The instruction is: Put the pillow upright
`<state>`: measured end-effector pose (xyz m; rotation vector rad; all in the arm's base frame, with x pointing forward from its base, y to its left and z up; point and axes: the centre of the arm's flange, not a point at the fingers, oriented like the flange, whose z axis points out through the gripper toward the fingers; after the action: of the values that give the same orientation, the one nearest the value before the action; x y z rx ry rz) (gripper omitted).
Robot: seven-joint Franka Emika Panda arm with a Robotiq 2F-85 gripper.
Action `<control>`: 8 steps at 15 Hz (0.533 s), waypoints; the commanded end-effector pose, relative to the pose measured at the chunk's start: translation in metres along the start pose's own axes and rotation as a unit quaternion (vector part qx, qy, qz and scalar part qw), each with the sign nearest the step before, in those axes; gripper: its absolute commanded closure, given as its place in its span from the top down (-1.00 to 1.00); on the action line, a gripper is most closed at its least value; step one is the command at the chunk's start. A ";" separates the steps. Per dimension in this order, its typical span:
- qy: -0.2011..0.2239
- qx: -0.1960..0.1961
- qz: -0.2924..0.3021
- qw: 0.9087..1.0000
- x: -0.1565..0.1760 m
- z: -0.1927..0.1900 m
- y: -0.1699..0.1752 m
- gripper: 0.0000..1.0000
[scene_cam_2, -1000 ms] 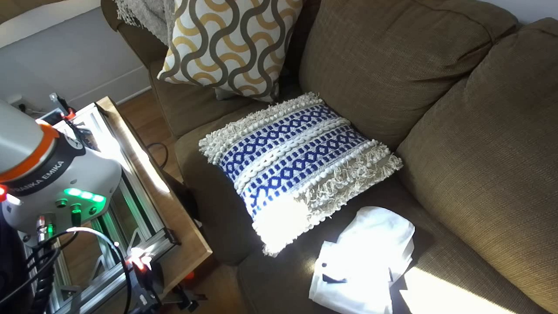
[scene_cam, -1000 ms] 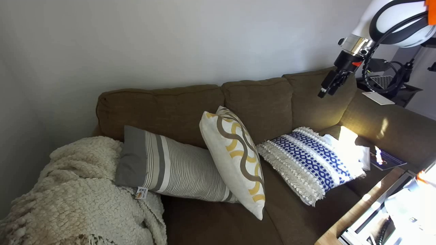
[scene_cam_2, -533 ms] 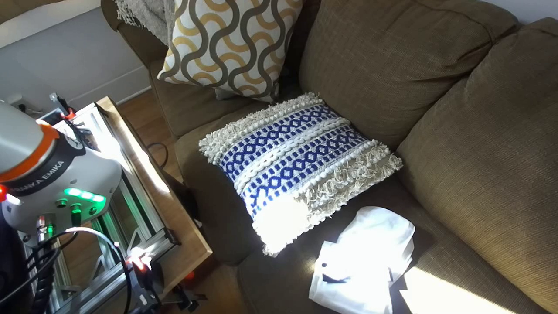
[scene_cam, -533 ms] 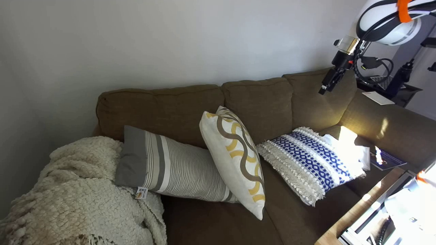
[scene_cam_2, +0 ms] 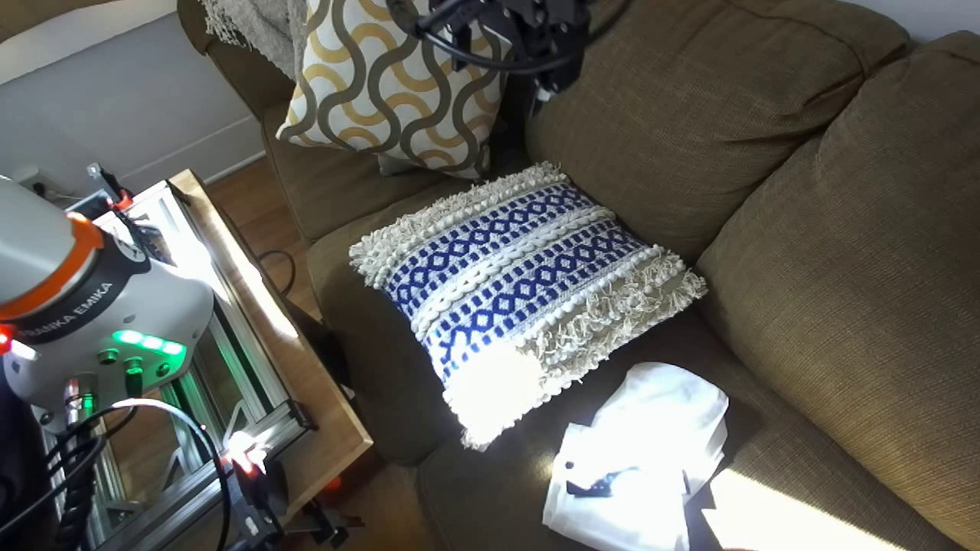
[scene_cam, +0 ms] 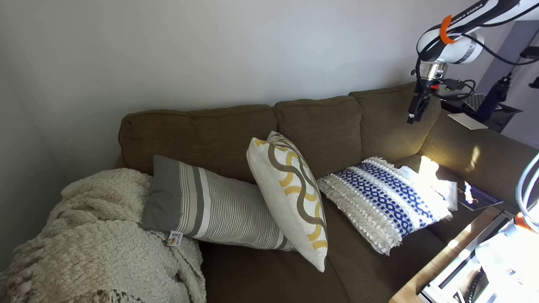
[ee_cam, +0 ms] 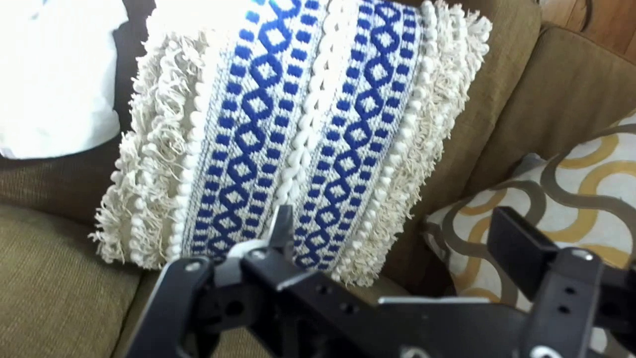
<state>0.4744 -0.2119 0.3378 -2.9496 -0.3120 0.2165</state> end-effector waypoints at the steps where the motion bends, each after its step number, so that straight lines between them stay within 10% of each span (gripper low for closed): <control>1: -0.063 0.066 0.018 0.996 0.019 0.011 0.078 1.00; 2: -0.037 0.029 0.011 0.999 -0.001 0.015 0.039 1.00; 8: -0.058 0.048 0.023 0.997 0.016 0.035 0.081 1.00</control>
<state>0.4933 -0.2689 0.3015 -2.8481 -0.2703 0.4029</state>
